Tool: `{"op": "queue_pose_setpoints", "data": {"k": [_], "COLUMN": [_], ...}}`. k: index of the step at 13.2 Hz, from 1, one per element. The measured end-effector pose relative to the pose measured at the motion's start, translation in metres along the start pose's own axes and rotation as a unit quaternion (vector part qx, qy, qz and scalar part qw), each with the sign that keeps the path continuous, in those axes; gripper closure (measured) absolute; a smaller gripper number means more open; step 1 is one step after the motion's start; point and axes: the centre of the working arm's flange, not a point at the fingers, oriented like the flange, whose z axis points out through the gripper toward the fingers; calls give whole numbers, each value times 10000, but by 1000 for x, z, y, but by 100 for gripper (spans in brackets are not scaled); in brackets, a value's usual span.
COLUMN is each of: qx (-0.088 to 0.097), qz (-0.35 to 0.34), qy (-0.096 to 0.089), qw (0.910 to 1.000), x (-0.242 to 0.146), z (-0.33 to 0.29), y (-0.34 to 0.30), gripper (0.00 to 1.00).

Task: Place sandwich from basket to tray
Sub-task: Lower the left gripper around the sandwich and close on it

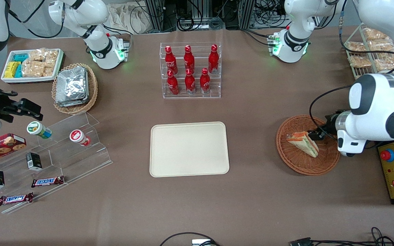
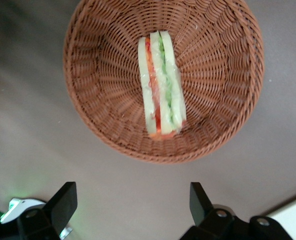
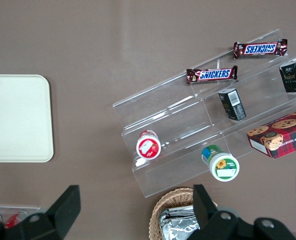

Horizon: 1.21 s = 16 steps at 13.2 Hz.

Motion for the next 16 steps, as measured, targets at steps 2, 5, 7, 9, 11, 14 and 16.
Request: {"op": "queue_pose_setpoints", "data": {"k": [2, 5, 7, 9, 11, 14, 16], "qx": [-53, -107, -166, -293, -353, -440, -526], "qz": [-115, -229, -245, -309, -342, -391, -431], "qy": [25, 38, 71, -3, 19, 142, 247], "qw": [9999, 9997, 9995, 9991, 9988, 9982, 9974], "x": [14, 32, 41, 47, 52, 53, 53], "z": [20, 43, 61, 76, 89, 120, 140], "y": [-5, -8, -1, 6, 9, 7, 3], "gripper": [0, 0, 0, 0, 0, 0, 0]}}
